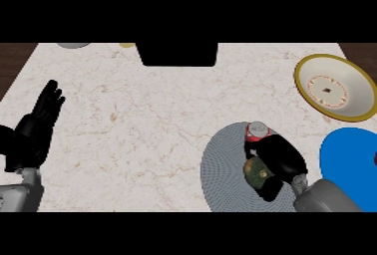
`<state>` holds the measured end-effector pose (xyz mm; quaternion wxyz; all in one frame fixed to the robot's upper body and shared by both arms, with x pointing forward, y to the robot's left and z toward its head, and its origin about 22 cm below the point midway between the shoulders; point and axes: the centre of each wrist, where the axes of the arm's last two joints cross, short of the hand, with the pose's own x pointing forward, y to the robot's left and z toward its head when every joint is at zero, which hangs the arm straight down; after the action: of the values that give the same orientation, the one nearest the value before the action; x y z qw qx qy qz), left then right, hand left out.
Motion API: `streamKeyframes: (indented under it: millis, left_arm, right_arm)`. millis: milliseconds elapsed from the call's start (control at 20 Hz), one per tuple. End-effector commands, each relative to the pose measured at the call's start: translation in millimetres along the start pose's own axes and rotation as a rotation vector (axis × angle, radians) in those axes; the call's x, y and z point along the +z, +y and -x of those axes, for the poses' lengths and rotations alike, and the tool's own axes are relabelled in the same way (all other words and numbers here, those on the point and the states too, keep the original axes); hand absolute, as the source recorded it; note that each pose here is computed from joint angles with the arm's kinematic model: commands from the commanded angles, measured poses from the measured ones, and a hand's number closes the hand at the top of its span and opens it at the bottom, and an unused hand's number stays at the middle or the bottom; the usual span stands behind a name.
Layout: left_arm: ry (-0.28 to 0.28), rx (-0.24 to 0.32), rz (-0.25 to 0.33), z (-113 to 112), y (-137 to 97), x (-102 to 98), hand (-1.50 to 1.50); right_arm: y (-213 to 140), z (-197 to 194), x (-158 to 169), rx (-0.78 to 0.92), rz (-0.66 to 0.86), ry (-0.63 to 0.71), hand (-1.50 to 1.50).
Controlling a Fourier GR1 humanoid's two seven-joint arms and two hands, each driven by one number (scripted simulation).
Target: Pick the squash from the placemat and place it in the bowl
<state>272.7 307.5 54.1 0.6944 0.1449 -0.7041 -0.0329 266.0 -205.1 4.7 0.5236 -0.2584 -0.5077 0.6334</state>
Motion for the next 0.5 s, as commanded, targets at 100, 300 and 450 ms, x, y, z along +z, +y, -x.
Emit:
streamKeyframes:
  millis: [100,300,450]
  left_arm:
    - [0.019,-0.011,-0.028,-3.4,12.6,-1.9,0.00]
    - [0.016,0.008,-0.015,-2.1,1.7,1.0,0.00]
    - [0.020,-0.011,-0.051,5.9,14.2,2.2,0.00]
  right_arm:
    - [-46.4,80.7,50.7,0.140,0.115,-0.191,1.50]
    - [-119.9,91.5,58.7,0.085,0.409,-0.187,1.50]
    - [-140.2,86.7,82.2,-0.013,0.580,-0.189,1.50]
